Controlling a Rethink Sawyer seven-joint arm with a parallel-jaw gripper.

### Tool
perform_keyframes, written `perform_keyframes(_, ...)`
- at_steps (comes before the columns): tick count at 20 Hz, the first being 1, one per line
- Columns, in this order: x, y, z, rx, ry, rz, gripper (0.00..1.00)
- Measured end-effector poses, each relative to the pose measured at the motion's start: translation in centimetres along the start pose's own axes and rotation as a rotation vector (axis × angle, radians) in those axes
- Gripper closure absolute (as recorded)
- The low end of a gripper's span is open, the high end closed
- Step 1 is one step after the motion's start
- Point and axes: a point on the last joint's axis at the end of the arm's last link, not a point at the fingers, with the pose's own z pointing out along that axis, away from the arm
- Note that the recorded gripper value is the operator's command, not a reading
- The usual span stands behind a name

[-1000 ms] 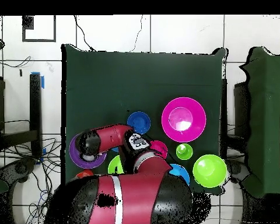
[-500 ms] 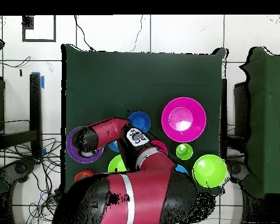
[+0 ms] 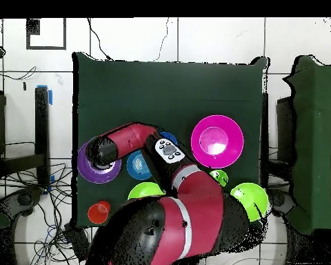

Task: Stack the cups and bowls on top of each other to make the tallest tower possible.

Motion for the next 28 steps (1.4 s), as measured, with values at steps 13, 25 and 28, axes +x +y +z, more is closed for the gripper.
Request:
perform_keyframes(13,-2.7,0.4,-0.6,-0.057,-0.055,-0.085,0.00)
perform_keyframes(25,-1.7,-1.0,-2.7,0.028,-0.054,-0.096,0.00)
perform_keyframes(28,-1.5,-1.3,-3.8,0.046,-0.048,-0.087,0.00)
